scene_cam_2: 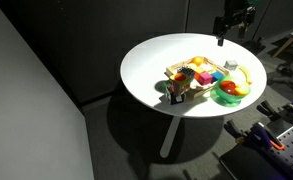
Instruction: Place the orange soft cube and place it on the black one
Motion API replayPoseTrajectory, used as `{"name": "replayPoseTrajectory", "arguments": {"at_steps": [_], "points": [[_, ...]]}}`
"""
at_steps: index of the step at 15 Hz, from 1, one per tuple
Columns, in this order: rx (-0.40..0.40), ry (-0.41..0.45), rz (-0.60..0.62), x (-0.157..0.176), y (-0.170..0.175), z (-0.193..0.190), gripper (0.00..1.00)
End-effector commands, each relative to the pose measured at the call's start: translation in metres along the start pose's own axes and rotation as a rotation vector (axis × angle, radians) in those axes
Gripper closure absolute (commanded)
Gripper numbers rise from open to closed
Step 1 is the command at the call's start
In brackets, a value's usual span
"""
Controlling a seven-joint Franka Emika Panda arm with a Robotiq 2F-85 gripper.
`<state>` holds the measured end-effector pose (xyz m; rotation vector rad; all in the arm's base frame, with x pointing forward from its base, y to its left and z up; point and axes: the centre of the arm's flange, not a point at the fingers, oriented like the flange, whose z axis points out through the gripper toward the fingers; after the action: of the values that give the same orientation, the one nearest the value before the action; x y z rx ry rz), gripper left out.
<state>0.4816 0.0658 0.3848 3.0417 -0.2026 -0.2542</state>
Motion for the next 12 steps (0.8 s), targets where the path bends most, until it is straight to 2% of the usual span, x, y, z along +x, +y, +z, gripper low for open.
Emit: {"name": "replayPoseTrajectory", "arguments": {"at_steps": [1,6,12], "points": [[0.005,0.02,-0.029,-0.029,0.018,-0.016,0.0],[0.033,0.075,-0.093,-0.053,0.028,-0.027,0.0],[0.075,0.127,-0.113,-0.068,0.032,-0.035,0.0]]}}
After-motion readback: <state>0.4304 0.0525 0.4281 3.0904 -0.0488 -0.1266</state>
